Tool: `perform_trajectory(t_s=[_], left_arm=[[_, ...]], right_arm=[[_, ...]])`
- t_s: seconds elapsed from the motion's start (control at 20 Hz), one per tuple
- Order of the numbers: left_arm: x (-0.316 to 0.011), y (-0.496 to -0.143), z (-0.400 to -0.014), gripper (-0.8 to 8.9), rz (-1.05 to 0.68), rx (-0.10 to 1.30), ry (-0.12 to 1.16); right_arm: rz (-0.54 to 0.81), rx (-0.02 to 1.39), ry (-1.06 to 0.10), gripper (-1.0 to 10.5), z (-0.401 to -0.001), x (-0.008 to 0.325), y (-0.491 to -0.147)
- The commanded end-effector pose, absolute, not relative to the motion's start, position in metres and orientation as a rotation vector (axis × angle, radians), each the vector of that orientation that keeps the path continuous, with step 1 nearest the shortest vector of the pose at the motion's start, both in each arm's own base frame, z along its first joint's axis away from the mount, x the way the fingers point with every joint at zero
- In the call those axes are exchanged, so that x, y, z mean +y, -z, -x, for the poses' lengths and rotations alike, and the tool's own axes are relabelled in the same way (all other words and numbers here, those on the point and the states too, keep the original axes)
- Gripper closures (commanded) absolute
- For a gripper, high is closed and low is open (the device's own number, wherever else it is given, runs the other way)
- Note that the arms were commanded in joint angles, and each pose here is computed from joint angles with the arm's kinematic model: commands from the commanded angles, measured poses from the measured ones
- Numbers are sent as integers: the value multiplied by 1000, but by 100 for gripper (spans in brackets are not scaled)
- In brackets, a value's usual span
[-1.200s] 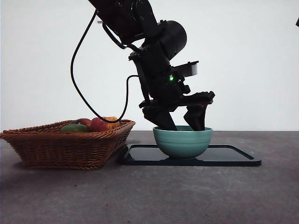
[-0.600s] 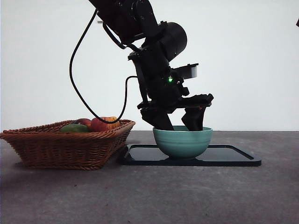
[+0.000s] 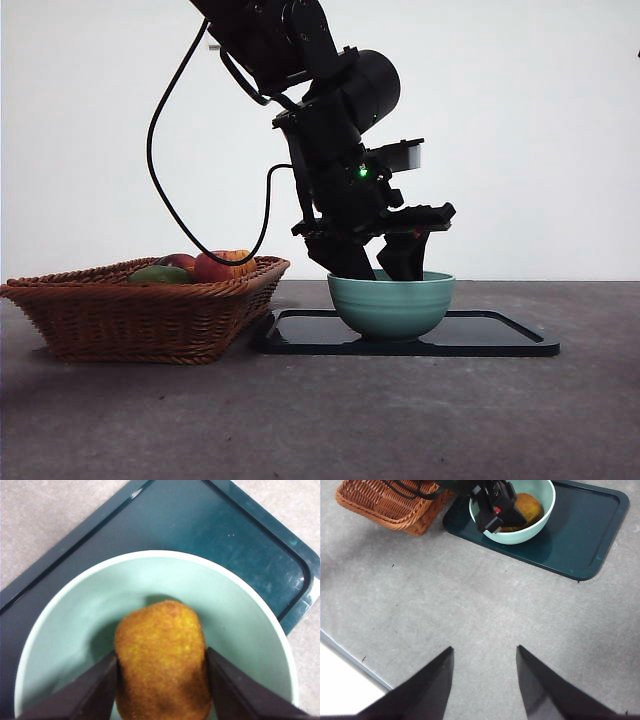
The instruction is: Pick up the wifruite, put it on the bowl, pick up the plate, put it on desk
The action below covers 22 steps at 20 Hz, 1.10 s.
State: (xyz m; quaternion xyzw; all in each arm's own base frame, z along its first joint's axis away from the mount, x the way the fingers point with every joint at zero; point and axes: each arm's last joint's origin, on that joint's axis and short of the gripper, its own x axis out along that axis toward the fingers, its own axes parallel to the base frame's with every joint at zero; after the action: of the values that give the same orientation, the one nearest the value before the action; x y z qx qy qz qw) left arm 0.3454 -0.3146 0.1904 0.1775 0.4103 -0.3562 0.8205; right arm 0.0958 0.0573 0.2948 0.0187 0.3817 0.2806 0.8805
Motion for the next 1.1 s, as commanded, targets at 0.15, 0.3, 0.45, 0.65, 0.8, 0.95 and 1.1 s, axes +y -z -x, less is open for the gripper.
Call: perform_trajectory(t_s=[0.15,0.3,0.45,0.65,0.8,0.95,1.1], left_arm=[[-323,-192,-348,603,-372,855,763],[-321,-213,-347,603,-353,806,767],[-314,-246,-340,602,-310,746,763],[-294,-306,-322,602,-228,649,752],[-269,-353,-299,601,-171,609,738],[-235,-392,-275,601,-99,604,689],[-195,-414,-259,601,-41,633,536]], right_arm=[[-46,789,-593,747,-96,58,-297],[-46,789,-593,747,-96,58,-297],[-45,788,-593,747,-96,58,-297],[-44,786,-594,747,-96,58,-297],[-43,785,-594,747,-96,58,-297],[-41,783,-595,747,-96,58,-297],[-40,776,-596,747,-97,59,-297]])
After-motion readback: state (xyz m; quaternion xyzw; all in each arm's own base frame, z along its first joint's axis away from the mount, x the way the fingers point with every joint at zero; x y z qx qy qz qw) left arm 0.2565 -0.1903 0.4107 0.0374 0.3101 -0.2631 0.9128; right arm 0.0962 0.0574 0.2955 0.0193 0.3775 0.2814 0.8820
